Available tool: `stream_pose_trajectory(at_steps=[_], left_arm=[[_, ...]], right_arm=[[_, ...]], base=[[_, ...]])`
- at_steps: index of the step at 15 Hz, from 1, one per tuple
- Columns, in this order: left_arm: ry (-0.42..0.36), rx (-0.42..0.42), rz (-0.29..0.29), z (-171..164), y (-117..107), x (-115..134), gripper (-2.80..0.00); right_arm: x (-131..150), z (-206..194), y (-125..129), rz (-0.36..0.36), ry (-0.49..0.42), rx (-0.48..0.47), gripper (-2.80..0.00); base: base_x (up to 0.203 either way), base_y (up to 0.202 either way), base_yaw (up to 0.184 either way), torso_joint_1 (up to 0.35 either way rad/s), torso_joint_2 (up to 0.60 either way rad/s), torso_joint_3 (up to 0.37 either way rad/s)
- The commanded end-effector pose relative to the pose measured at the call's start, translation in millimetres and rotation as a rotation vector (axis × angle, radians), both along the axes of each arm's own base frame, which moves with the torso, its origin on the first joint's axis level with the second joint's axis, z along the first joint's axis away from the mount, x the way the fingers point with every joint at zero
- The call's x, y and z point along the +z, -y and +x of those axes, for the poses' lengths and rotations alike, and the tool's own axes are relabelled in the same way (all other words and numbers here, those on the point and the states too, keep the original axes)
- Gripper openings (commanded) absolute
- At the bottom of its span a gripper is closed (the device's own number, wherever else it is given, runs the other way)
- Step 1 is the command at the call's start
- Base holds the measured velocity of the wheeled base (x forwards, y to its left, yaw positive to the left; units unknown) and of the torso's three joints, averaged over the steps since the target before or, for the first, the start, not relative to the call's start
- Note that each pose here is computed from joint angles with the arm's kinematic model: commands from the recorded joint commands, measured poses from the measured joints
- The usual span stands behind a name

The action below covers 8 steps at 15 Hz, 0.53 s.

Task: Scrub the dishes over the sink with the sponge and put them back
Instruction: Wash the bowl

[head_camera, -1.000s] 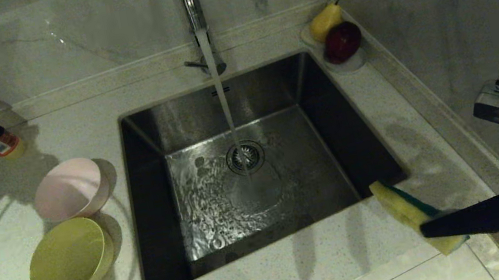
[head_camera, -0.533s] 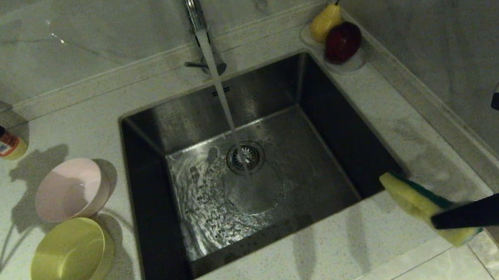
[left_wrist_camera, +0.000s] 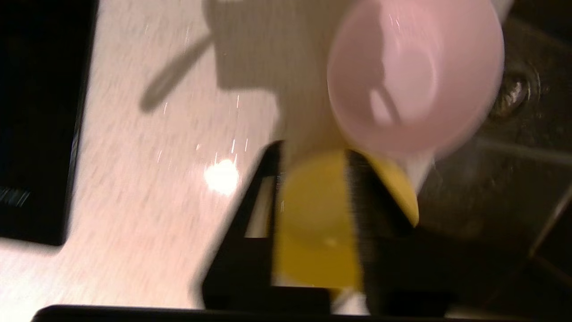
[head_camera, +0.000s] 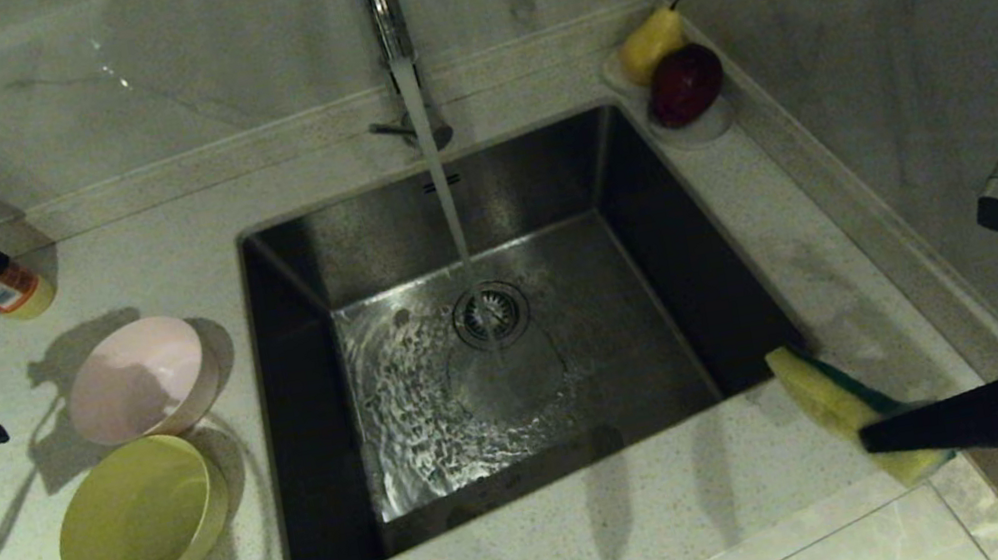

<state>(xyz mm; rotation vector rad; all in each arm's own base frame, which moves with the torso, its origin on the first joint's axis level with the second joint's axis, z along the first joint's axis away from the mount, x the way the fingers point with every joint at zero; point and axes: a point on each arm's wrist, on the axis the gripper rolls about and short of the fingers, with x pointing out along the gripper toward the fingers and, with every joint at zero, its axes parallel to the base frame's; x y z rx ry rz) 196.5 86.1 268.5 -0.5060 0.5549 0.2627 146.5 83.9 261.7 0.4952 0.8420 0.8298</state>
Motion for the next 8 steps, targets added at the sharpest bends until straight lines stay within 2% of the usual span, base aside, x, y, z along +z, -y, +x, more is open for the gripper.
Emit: stream_pose_trajectory(at_steps=[1,3,8], left_arm=[[-0.01,0.019,-0.039,23.5,-9.0,-7.7,0.0],[-0.021,0.017,-0.048,38.7,-12.1,-12.0,0.0],[-0.052,0.043,-0.022,72.7,-11.3,-21.3,0.0]], right_arm=[[-0.5,9.7,-4.8,-0.005,-0.016,0.004,-2.8],[-2.4,12.8,-6.3,-0.012,-0.022,0.004,-2.8],[0.4,13.1,0.9,-0.004,-0.008,-0.029,-2.8]], base=[[0.0,0.0,0.0,0.0,0.0,0.0],[0.0,0.0,0.0,0.0,0.0,0.0],[0.0,0.0,0.0,0.0,0.0,0.0]])
